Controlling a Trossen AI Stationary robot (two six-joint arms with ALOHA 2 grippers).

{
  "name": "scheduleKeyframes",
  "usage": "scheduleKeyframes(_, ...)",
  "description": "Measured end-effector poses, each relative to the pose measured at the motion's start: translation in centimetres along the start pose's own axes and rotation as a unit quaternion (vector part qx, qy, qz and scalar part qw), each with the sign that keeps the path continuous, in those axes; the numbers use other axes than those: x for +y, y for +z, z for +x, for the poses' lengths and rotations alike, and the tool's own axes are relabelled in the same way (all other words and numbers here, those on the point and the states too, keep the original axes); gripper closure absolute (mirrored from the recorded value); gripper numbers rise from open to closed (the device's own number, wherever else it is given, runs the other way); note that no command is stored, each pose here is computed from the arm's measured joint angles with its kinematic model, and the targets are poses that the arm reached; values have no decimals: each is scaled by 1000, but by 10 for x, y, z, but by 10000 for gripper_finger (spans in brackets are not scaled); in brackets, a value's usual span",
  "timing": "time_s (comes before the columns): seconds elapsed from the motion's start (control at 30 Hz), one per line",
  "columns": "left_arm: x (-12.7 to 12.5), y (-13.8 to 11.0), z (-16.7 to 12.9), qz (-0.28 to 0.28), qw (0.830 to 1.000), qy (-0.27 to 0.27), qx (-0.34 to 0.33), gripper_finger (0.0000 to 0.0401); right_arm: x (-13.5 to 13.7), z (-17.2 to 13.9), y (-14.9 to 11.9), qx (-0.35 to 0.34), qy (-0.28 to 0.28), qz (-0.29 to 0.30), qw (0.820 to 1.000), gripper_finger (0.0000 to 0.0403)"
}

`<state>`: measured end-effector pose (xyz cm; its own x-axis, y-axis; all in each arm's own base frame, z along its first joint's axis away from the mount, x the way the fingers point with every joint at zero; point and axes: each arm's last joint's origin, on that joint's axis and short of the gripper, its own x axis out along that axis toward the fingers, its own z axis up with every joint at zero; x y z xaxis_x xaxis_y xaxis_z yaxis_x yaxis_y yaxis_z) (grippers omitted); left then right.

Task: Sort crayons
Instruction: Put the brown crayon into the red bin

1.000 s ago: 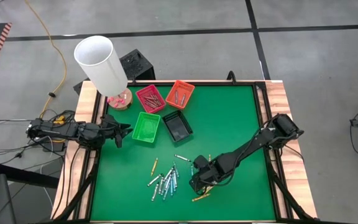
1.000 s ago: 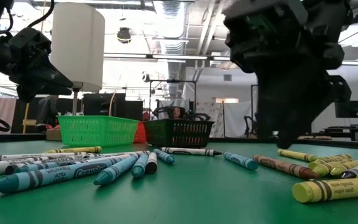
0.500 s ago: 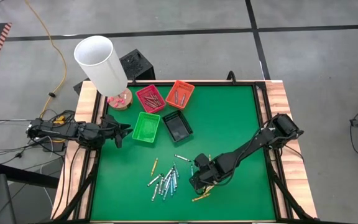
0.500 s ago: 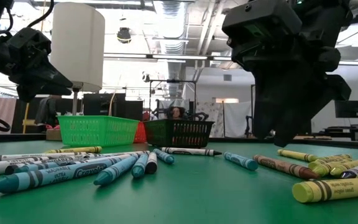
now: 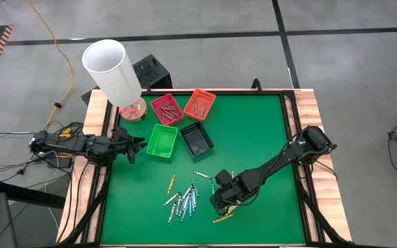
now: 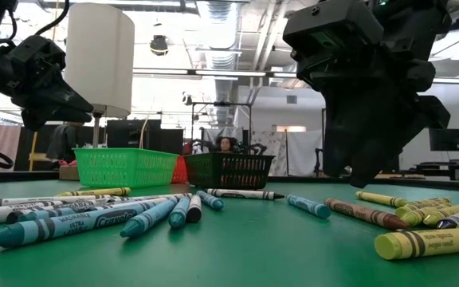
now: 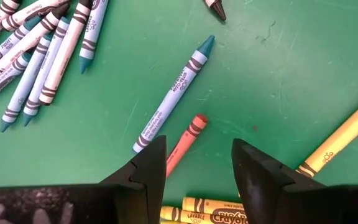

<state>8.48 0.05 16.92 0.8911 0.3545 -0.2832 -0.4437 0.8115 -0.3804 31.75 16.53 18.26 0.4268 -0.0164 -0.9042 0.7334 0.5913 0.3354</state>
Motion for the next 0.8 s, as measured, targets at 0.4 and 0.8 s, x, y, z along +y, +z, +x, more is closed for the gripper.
scheduleKeyframes(0.4, 0, 0, 0, 0, 1000, 0, 0, 264, 2, -1, -4, -7, 5, 9, 1000, 227)
scheduleKeyframes(0.8, -1, 0, 0, 0, 1000, -11, 7, 264, 6, -1, -5, -8, 23, 40, 999, 227)
